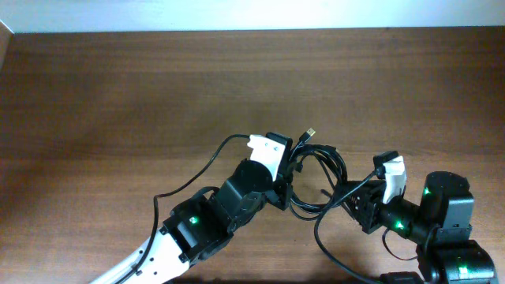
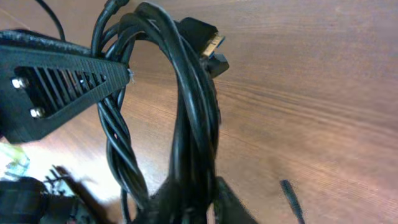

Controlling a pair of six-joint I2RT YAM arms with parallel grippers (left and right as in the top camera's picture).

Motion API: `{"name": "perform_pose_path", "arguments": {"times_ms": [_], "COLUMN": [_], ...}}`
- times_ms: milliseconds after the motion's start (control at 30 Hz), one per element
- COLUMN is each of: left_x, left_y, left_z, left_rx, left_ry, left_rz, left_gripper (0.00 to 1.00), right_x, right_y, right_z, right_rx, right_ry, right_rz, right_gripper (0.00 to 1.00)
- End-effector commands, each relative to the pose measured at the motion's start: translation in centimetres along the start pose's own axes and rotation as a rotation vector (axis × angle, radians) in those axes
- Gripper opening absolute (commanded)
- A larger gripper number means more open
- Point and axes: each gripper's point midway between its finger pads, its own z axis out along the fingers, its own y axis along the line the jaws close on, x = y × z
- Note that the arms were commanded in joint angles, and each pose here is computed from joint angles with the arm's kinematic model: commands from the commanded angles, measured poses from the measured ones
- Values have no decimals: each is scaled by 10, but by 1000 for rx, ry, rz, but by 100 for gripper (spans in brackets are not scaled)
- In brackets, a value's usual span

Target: Untangle cables

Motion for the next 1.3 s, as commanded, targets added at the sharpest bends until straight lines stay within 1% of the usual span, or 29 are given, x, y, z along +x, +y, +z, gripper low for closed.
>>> {"name": "perform_pose_path", "arguments": {"times_ms": [0,33,267,367,567,700,733,900,967,1000,1067,1267], "left_x": [-17,-16,-17,-18,-10,-10,-10,8,17,20,21,22], "left_y": [-11,-11,-10,-1,35,37,41,67,76,78,78,80], "left_z": [-9,-9,-9,-9,-12,-13,-14,-22,-26,-27,-27,-28], "left_rx": [40,40,36,-15,-202,-210,-230,-366,-413,-424,-429,-437], "left_ry": [-44,-44,-46,-59,-78,-88,-97,-122,-133,-133,-133,-135], "left_rz": [-24,-24,-25,-31,-264,-327,-366,-662,-787,-823,-843,-840], "left_gripper": [0,0,0,0,0,0,0,0,0,0,0,0], "right_x": [0,0,0,0,-4,-5,-7,-13,-14,-14,-13,-1], "right_y": [2,2,3,3,3,3,3,3,-6,-10,-17,-48], "right_z": [0,0,0,0,-1,-1,-1,-1,-1,-1,-2,-7], "right_rx": [-14,-14,-15,-15,-18,-18,-19,-19,31,57,96,275], "right_ry": [-3,-3,-3,-4,-17,-21,-29,-50,-61,-66,-72,-79], "right_rz": [-12,-12,-12,5,29,35,52,106,163,191,240,405], "right_gripper": [8,4,4,4,4,4,4,4,4,4,4,4]}}
